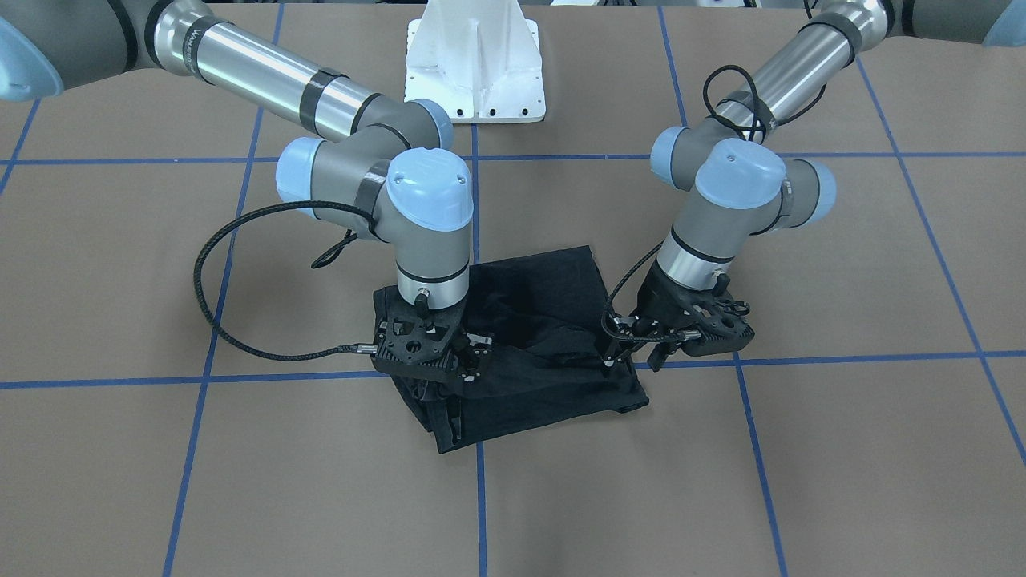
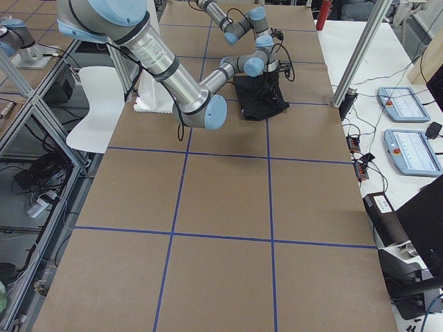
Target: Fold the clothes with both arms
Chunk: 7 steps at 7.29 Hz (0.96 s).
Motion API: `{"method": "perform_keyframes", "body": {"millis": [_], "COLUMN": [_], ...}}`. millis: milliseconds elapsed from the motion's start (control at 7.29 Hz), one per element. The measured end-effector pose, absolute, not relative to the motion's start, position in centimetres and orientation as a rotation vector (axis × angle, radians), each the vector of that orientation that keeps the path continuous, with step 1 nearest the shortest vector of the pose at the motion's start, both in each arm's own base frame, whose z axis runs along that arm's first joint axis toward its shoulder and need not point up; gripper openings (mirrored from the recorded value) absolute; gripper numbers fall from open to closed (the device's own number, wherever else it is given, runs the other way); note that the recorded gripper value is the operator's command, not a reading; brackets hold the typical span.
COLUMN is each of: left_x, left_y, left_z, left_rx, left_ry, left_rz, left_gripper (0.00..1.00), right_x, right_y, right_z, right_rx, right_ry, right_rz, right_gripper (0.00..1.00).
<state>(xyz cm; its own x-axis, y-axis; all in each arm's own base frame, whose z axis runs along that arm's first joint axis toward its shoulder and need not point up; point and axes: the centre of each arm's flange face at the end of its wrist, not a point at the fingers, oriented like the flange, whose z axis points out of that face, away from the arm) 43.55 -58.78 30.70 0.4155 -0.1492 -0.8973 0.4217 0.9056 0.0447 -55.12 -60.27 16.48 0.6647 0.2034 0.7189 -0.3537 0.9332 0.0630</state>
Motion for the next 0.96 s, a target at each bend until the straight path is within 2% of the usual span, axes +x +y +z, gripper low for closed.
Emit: {"method": "perform_keyframes", "body": {"millis": [137,274,412,549,686,960], "left_x": [42.0,41.1,40.7,40.6,40.5,40.4], "left_y": [-59.4,-59.7,-59.8,-59.8,-59.8,-59.8], "left_z": [30.5,30.6,30.7,30.8,30.9,31.0], "left_rx": [0.289,0.295,0.298,0.298,0.297,0.296], "left_ry": [1.096,1.099,1.100,1.100,1.099,1.098], "left_rz": [-0.294,-0.249,-0.229,-0.223,-0.221,-0.221], "left_gripper": [1.00,1.00,1.00,1.00,1.00,1.00], "right_x": [-54.5,-54.9,-56.6,-59.2,-61.4,-63.7], "right_y": [-59.6,-57.3,-53.9,-50.6,-48.4,-47.6], "right_z": [14.2,12.3,11.2,11.2,11.9,14.2], "right_rx": [0.168,0.150,0.159,0.196,0.236,0.284], "right_ry": [-0.822,-0.827,-0.800,-0.759,-0.715,-0.639], "right_rz": [0.290,0.262,0.232,0.203,0.179,0.145], "right_gripper": [1.00,0.88,0.10,0.00,0.00,0.00]}}
